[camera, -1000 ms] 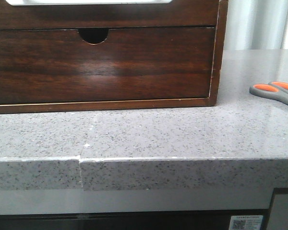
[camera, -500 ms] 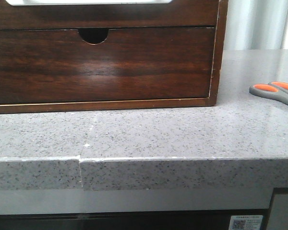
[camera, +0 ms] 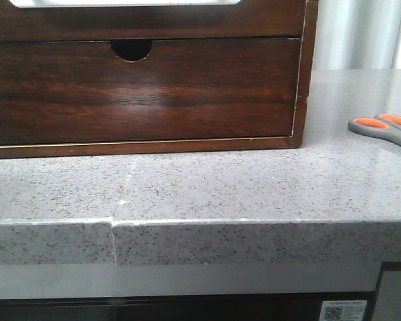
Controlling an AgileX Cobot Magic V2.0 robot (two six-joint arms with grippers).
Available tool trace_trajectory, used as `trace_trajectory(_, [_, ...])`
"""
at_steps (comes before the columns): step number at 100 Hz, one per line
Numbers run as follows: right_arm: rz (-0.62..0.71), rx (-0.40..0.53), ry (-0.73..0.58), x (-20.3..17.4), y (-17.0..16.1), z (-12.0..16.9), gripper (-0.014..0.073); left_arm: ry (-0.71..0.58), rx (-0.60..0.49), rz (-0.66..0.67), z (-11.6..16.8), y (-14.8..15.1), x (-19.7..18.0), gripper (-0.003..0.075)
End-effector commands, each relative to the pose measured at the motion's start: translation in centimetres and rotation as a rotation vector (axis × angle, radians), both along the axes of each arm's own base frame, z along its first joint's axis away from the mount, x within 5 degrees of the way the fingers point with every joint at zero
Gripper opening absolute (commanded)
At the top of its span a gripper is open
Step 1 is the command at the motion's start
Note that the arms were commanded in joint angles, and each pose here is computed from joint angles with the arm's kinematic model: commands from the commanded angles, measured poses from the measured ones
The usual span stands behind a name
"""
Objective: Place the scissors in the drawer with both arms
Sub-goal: 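Move the left gripper up to the white drawer handle, then close the left gripper on the white drawer handle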
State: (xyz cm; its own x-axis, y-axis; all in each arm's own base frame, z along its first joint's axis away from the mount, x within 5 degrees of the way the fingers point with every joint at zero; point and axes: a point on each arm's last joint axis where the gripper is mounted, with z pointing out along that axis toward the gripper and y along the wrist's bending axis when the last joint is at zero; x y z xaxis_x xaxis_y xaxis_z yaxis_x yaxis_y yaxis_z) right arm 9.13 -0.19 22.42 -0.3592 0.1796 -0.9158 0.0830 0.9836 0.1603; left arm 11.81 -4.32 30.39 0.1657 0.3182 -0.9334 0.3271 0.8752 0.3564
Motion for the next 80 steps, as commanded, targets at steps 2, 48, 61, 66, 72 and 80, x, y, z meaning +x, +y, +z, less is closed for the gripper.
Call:
trace_trajectory(2, [-0.003,-0.004,-0.102,0.5,0.0,1.8,-0.0061,-0.096,0.084,-0.130,1.8,-1.8,0.6,0.0350])
trace_trajectory(48, [-0.003,-0.004,-0.102,0.5,0.0,1.8,-0.0061,-0.199,0.663,-0.392,2.0,-7.8,4.3,0.0350])
trace_trajectory(61, [-0.003,-0.004,-0.099,0.5,0.0,1.8,-0.0061,-0.183,0.674,-0.399,2.1,-8.6,5.4,0.0350])
trace_trajectory(66, [-0.003,-0.004,-0.099,0.5,0.0,1.8,-0.0061,-0.175,0.679,-0.393,2.1,-8.7,5.8,0.0350])
trace_trajectory(72, [-0.003,-0.004,-0.099,0.5,0.0,1.8,-0.0061,-0.165,0.690,-0.387,2.1,-8.9,6.2,0.0350])
trace_trajectory(80, [-0.003,-0.004,-0.099,0.5,0.0,1.8,-0.0061,-0.172,0.728,-0.380,2.2,-9.0,6.6,0.0344])
